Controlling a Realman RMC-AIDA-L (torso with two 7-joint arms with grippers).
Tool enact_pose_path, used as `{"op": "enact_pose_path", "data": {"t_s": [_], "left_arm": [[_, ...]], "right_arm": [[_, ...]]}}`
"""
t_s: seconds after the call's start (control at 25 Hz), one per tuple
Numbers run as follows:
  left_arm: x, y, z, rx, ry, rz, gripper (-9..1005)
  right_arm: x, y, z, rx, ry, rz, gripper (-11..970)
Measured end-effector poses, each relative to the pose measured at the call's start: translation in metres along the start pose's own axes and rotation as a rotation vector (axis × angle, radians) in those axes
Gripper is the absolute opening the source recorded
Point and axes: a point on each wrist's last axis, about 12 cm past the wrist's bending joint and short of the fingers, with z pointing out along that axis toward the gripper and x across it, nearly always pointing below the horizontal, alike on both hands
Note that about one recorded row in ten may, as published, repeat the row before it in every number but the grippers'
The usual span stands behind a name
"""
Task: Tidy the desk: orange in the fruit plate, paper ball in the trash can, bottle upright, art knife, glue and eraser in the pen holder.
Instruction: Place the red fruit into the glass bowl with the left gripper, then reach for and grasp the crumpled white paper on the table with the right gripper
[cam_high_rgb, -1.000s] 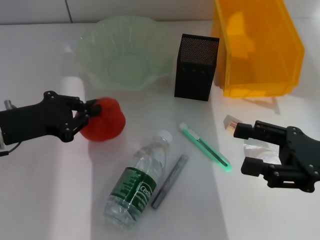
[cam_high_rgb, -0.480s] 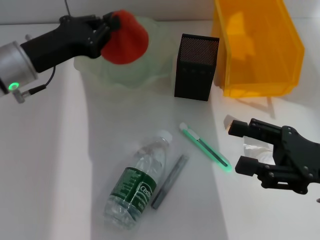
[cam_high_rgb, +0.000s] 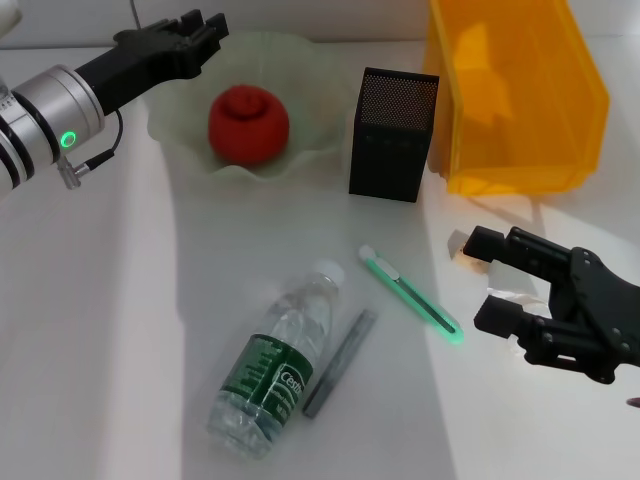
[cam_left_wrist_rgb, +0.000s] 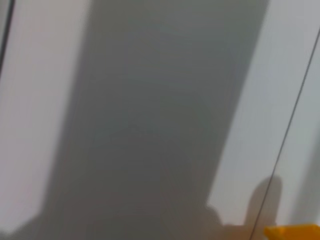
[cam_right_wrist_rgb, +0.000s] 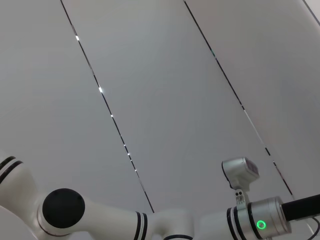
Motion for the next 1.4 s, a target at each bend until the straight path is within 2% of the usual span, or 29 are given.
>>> {"op": "enact_pose_path", "data": {"t_s": [0.24,0.28,0.36,0.4,0.44,0.52,0.56,0.6,0.64,0.68,0.72,0.76,0.8,0.88,0.92,0.96,1.0,1.04,1.08,1.12,1.2,1.24,1.28,1.32,1.4], "left_arm": [[0.002,0.000,-0.012,0.025,-0.050,-0.036,348],[0.002,-0.001,-0.025,0.072,-0.090,-0.063,376],[0.003,0.000,-0.040,0.102,-0.123,-0.120,468],[0.002,0.002,-0.057,0.138,-0.147,-0.159,513],[0.002,0.002,-0.057,0.138,-0.147,-0.159,559],[0.001,0.000,-0.077,0.205,-0.155,-0.147,635],[0.001,-0.002,-0.087,0.249,-0.137,-0.121,666],[0.001,-0.006,-0.103,0.340,-0.079,-0.077,696],[0.002,-0.007,-0.110,0.377,-0.040,-0.064,726],[0.003,-0.008,-0.114,0.399,-0.014,-0.059,757],[0.005,-0.009,-0.126,0.447,0.052,-0.044,787],[0.006,-0.009,-0.131,0.458,0.071,-0.039,818],[0.011,-0.011,-0.146,0.497,0.123,-0.015,848],[0.011,-0.013,-0.151,0.513,0.141,0.000,846],[0.012,-0.015,-0.154,0.531,0.157,0.012,845],[0.012,-0.017,-0.156,0.548,0.173,0.023,844],[0.013,-0.020,-0.158,0.580,0.206,0.043,843],[0.013,-0.020,-0.158,0.580,0.206,0.043,843],[0.013,-0.020,-0.158,0.580,0.206,0.043,843],[0.013,-0.021,-0.158,0.590,0.222,0.052,842],[0.015,-0.023,-0.155,0.601,0.255,0.069,842],[0.015,-0.023,-0.155,0.601,0.255,0.069,842],[0.015,-0.023,-0.155,0.601,0.255,0.069,842],[0.015,-0.024,-0.154,0.602,0.260,0.073,841],[0.015,-0.024,-0.153,0.600,0.256,0.081,841]], "right_arm": [[-0.001,-0.001,0.002,-0.004,-0.004,-0.001,792],[-0.002,-0.002,0.001,0.008,-0.015,-0.006,791],[-0.003,-0.002,-0.001,0.019,-0.025,-0.007,791],[-0.006,-0.002,-0.009,0.064,-0.054,0.001,791],[-0.008,-0.003,-0.015,0.095,-0.071,0.005,790],[-0.012,-0.003,-0.024,0.134,-0.088,0.011,790],[-0.015,-0.003,-0.030,0.160,-0.097,0.012,789],[-0.028,-0.003,-0.048,0.238,-0.101,0.005,789],[-0.028,-0.003,-0.048,0.238,-0.101,0.005,789],[-0.043,-0.004,-0.064,0.300,-0.072,-0.010,789],[-0.043,-0.004,-0.064,0.300,-0.072,-0.010,788],[-0.050,-0.004,-0.069,0.321,-0.047,-0.013,788],[-0.070,-0.005,-0.079,0.355,0.025,-0.002,788],[-0.079,-0.005,-0.080,0.362,0.066,0.012,787],[-0.099,-0.008,-0.075,0.365,0.190,0.039,787],[-0.099,-0.008,-0.075,0.365,0.190,0.039,787],[-0.118,-0.010,-0.061,0.364,0.348,0.085,786],[-0.118,-0.010,-0.061,0.364,0.348,0.085,786],[-0.138,-0.011,-0.041,0.381,0.546,0.106,786],[-0.138,-0.011,-0.041,0.381,0.546,0.106,786],[-0.159,-0.006,-0.009,0.437,0.805,0.084,785],[-0.159,-0.006,-0.009,0.437,0.805,0.084,785],[-0.166,-0.003,0.014,0.479,0.951,0.048,784],[-0.166,-0.003,0.014,0.479,0.951,0.048,784],[-0.166,-0.003,0.038,0.526,1.118,0.010,784]]}}
